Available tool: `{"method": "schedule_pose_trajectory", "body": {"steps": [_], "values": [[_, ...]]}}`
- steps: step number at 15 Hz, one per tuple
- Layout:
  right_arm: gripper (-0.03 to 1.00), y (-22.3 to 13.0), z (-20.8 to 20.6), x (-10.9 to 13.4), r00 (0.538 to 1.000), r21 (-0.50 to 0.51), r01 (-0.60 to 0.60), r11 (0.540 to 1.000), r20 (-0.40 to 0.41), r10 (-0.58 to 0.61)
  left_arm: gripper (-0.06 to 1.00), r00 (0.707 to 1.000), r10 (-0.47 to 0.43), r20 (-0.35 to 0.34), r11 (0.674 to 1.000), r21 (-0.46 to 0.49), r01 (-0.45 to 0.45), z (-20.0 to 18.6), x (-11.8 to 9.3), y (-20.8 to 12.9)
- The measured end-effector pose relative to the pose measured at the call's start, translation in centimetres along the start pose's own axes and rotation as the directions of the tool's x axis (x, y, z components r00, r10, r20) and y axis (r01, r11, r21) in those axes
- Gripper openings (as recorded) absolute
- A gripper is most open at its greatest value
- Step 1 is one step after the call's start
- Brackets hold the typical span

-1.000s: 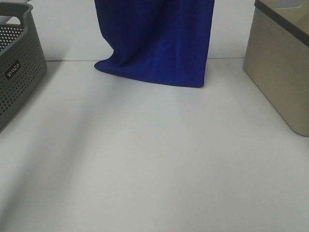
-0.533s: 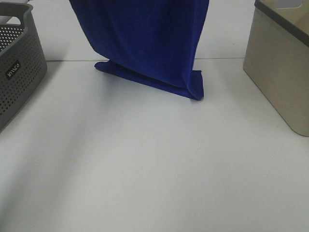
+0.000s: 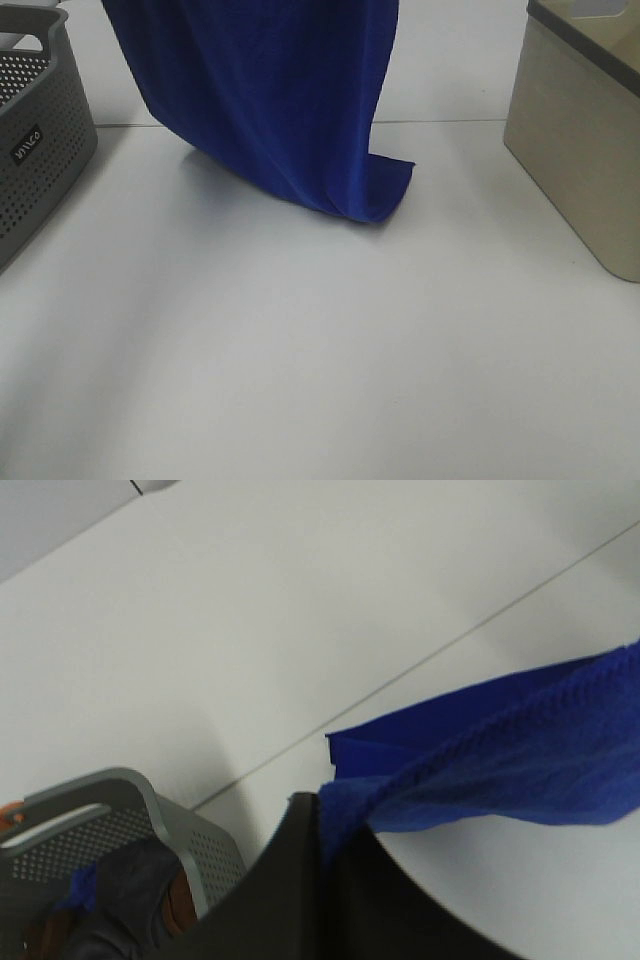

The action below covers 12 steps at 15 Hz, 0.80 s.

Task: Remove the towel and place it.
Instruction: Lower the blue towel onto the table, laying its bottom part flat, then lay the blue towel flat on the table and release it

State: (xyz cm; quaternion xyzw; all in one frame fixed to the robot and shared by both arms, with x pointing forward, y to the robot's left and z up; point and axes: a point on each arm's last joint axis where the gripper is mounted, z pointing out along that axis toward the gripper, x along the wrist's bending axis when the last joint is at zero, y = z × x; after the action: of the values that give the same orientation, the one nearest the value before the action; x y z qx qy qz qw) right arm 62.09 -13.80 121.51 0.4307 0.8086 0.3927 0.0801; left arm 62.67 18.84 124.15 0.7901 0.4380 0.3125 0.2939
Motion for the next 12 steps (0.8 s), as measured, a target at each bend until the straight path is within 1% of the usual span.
{"method": "schedule_pose_trajectory", "body": {"steps": [1,2,3,5,7,9,12], "values": [[0.02,-0.5,0.2,0.5,1.000,0.023,-0.010,1.000,-0.021,0.010,0.00,0.999,-0.041,0.009,0.997,0.070,0.040,-0.8,-0.4,-1.8],[0.02,-1.1,0.7,1.1,0.999,0.056,-0.010,0.998,-0.037,0.012,0.00,0.998,-0.057,0.014,0.994,0.097,0.056,-1.5,-0.7,-2.7],[0.02,-1.4,1.0,1.6,0.999,0.076,-0.009,0.997,-0.047,0.012,0.00,0.998,-0.064,0.015,0.993,0.102,0.062,-2.1,-0.7,-3.0],[0.02,-2.9,1.6,3.6,0.997,0.141,0.017,0.990,-0.083,-0.005,0.00,0.996,-0.082,0.021,0.987,0.142,0.079,-3.4,-1.2,-4.7],[0.02,-4.3,1.6,5.0,0.996,0.196,0.042,0.980,-0.082,-0.026,0.00,0.995,-0.089,0.035,0.982,0.173,0.081,-4.6,-1.7,-6.3],[0.02,-6.1,0.8,5.3,0.998,0.244,0.045,0.969,-0.057,-0.032,0.00,0.993,-0.101,0.061,0.976,0.202,0.086,-5.4,-2.3,-7.8],[0.02,-9.8,-0.2,5.7,0.999,0.328,0.019,0.944,-0.047,-0.004,0.00,0.987,-0.119,0.104,0.970,0.225,0.094,-6.6,-3.3,-9.7]]}}
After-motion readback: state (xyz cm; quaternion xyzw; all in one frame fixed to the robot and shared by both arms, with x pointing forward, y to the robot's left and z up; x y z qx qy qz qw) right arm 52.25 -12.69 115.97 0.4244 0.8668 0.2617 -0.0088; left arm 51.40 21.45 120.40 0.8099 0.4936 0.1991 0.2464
